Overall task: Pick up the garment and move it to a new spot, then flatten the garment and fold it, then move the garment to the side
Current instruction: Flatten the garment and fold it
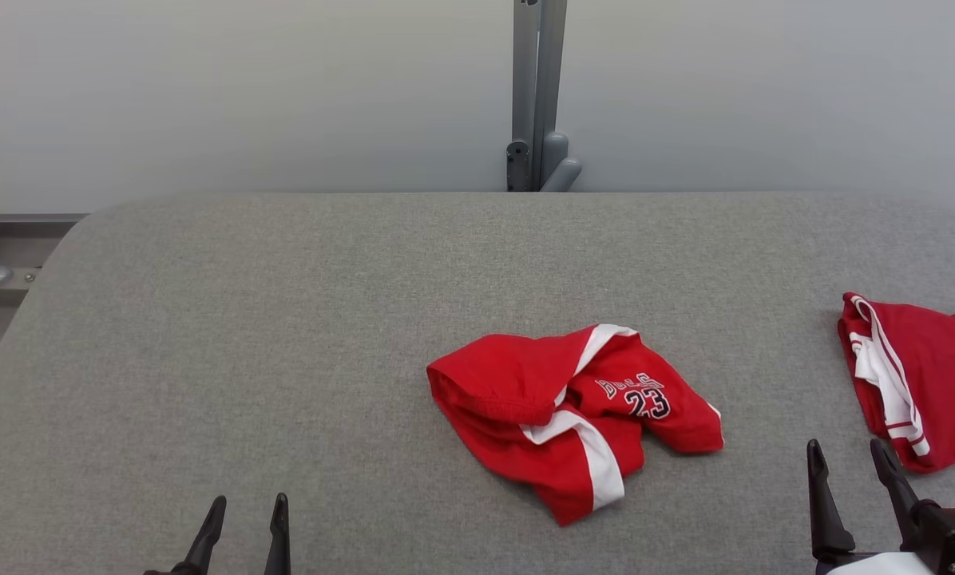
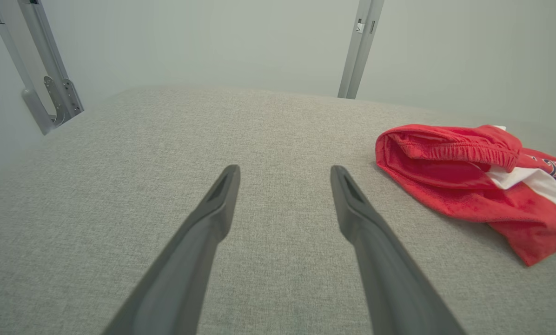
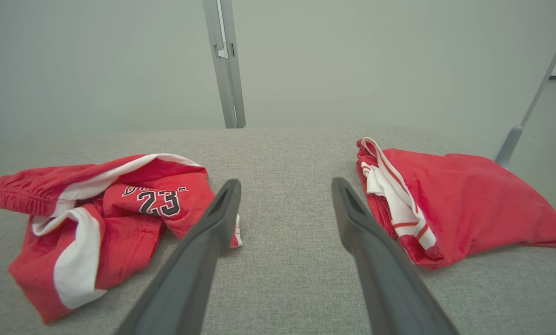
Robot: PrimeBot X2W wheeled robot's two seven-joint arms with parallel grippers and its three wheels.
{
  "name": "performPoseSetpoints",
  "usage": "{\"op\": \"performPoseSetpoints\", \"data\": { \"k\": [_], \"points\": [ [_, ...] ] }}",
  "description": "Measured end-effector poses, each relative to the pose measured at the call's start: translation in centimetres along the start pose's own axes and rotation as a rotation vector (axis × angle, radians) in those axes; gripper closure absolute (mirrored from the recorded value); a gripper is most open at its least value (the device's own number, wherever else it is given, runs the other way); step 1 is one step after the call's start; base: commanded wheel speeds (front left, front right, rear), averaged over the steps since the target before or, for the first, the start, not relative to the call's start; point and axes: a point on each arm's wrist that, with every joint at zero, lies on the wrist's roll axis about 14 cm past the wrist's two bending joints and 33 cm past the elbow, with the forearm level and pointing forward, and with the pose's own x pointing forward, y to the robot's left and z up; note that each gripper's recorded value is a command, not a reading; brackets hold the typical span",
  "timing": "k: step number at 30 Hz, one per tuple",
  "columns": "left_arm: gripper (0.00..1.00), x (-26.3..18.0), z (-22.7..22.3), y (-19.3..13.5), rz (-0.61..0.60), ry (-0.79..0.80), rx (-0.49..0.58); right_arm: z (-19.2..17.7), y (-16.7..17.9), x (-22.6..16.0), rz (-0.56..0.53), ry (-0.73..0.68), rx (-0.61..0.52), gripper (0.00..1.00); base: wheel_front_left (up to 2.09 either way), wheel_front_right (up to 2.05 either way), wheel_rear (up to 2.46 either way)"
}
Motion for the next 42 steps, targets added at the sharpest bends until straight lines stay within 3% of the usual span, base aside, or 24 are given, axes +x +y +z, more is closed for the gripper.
{"op": "performPoseSetpoints", "data": {
  "k": [8, 16, 20, 25, 33, 42],
  "points": [
    [0.00, 0.7, 0.3, -1.4, -0.032, -0.011, -0.015, -0.4, 0.0, 0.0, 0.001, 0.012, 0.002, 0.00, 0.00, 0.00, 0.00],
    [0.00, 3.6, 0.8, -10.1, -0.284, -0.014, -0.094, -0.6, -0.2, 0.3, -0.011, 0.019, 0.004, 0.00, 0.00, 0.00, 0.00],
    [0.00, 4.1, -0.8, -14.4, -0.406, 0.082, -0.181, -0.8, -0.8, 0.5, -0.031, 0.026, 0.004, 0.00, 0.00, 0.00, 0.00],
    [0.00, 5.0, -2.1, -17.8, -0.510, 0.180, -0.202, -1.2, -1.2, 0.9, -0.048, 0.039, 0.007, 0.00, 0.00, 0.00, 0.00],
    [0.00, 6.1, -6.2, -20.6, -0.571, 0.406, -0.219, -2.1, -3.0, 0.8, -0.109, 0.069, 0.012, 0.00, 0.00, 0.00, 0.00],
    [0.00, 7.5, -6.7, -21.3, -0.568, 0.395, -0.212, -2.7, -4.5, 0.5, -0.156, 0.092, 0.007, 0.00, 0.00, 0.00, 0.00]
  ]
}}
